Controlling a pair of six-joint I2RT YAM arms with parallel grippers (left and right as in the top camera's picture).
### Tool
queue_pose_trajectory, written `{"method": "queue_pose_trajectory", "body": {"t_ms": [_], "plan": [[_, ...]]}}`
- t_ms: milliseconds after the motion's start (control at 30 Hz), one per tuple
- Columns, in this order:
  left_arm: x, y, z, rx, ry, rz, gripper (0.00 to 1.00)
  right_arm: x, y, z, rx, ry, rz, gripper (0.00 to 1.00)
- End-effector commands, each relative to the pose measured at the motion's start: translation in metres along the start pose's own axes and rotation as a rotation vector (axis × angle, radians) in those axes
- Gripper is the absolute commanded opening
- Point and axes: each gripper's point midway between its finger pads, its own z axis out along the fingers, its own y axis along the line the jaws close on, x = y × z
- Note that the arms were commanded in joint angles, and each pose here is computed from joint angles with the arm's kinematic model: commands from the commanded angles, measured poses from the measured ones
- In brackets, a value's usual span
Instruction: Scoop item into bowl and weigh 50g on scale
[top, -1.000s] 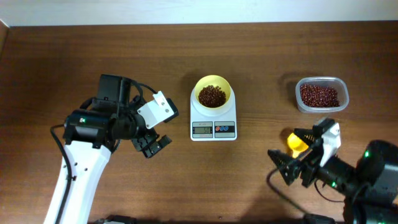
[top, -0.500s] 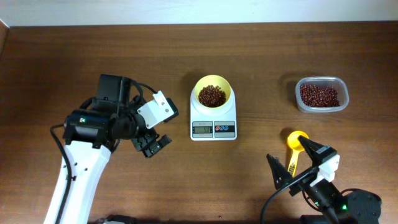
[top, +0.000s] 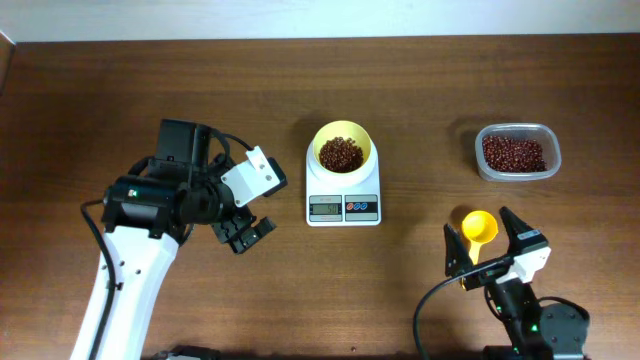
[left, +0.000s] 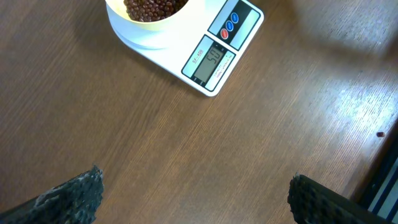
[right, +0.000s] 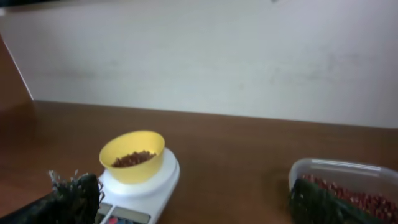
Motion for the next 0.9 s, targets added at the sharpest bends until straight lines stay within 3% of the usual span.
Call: {"method": "queue_pose_trajectory", "body": {"t_ms": [0,333,733,867], "plan": [[-0.006,0.002,-0.007,-0.017,-0.021,0.026,0.99,0.013,-0.004,0.005,0.01,-0.02,-0.034,0.99],[-0.006,0.002,-0.007,-0.017,-0.021,0.026,0.99,0.016,-0.006,0.008,0.01,-0.071,-0.132,0.99],[-0.006,0.002,-0.007,-0.017,-0.021,0.026,0.99,0.05,-0.014,0.009,0.044,0.066,-0.117,0.99],[-0.006,0.002,-0.007,-0.017,-0.021,0.026,0.99,0.052,-0.019,0.008,0.07,0.077,-0.241,0.99]]}}
